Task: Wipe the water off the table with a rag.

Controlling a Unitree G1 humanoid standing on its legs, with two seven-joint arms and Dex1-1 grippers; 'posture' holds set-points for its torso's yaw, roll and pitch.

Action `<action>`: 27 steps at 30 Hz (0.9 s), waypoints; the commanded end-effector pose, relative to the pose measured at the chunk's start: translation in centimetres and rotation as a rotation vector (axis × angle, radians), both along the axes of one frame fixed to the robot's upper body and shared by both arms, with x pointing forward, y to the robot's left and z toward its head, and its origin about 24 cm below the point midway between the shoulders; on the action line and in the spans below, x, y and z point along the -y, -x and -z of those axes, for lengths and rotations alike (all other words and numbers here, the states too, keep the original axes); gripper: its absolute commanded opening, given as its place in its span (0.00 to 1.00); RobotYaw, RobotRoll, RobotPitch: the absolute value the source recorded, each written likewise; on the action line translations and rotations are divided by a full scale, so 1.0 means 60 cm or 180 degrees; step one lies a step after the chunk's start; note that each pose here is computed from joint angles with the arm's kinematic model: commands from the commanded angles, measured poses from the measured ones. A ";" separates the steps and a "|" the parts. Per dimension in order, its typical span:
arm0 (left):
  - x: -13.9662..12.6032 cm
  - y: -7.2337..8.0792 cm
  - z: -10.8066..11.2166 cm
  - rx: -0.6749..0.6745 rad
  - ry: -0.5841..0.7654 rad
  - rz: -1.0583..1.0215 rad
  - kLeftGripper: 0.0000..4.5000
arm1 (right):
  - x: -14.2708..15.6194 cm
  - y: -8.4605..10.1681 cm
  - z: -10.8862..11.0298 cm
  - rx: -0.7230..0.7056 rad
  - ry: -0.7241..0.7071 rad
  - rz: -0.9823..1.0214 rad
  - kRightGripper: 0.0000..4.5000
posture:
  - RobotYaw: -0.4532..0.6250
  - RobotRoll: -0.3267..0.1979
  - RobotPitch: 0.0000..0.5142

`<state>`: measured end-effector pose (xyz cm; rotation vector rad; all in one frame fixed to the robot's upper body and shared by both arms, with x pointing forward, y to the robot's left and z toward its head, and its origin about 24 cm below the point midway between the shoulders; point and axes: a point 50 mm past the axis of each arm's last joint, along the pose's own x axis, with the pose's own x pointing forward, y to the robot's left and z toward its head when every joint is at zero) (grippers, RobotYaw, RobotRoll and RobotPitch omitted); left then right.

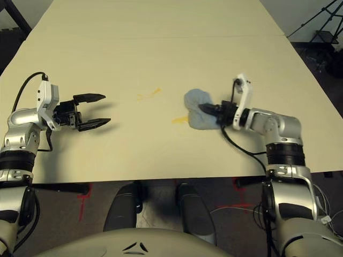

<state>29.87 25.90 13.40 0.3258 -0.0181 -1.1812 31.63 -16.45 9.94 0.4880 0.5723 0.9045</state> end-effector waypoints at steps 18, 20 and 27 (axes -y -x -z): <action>-0.001 0.006 0.005 -0.0052 -0.0068 -0.0028 1.00 | 0.017 0.034 0.040 -0.0457 0.0314 -0.0132 0.02 | 0.59 0.62 0.42; 0.000 0.003 0.006 -0.0050 -0.0064 -0.0025 1.00 | 0.050 0.034 0.034 -0.0432 0.0392 0.0011 0.02 | 0.59 0.62 0.42; 0.003 -0.004 0.007 -0.0044 -0.0050 -0.0004 1.00 | 0.162 0.037 0.000 -0.0299 0.0655 0.0514 0.02 | 0.57 0.62 0.42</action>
